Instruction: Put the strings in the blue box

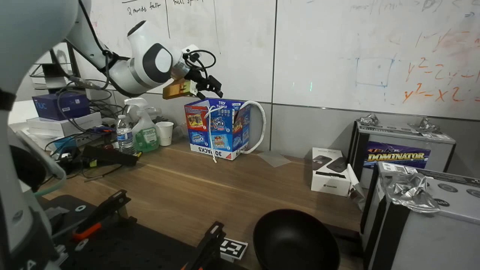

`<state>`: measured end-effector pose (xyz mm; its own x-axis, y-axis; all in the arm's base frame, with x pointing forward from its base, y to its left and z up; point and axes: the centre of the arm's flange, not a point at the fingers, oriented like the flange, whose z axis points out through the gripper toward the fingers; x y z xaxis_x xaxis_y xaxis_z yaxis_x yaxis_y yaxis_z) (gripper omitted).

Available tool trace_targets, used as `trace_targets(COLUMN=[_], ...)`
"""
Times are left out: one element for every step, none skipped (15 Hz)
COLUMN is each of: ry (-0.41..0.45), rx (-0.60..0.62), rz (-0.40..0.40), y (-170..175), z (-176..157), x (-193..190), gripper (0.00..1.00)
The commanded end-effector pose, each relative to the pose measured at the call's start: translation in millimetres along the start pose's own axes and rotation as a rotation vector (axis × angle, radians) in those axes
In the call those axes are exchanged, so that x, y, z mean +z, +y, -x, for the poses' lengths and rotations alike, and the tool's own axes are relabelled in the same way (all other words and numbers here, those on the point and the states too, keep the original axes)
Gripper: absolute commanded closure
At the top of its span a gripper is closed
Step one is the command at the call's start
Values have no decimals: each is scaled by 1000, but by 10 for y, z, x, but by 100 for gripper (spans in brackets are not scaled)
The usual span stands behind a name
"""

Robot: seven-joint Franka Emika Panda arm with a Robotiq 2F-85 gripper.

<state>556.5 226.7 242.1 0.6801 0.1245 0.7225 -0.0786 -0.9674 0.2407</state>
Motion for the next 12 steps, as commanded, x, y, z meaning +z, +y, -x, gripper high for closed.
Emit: trace_targets(ry=[-35,-45,-61,-84,-118,-167,-216,-253,-298,-324,-338,-352], rx=[-3,-14,-24,-30,-32,-41,-53,-69,-75,-85,-90,-94], rz=[29,36,45,54,49,41,28,8,-13,-24,-25,-29], y=[113,143,173,190,214,226,264,296,348,379,411,463], z=[190,219,250,269,288,317,376,426,424,471,504,544], x=[-439,-496,-534,-552,-570,-565,-504,-439,-355,-285,-193,-112], gripper=[0,0,0,0,0,0,0,0,0,0,0,0])
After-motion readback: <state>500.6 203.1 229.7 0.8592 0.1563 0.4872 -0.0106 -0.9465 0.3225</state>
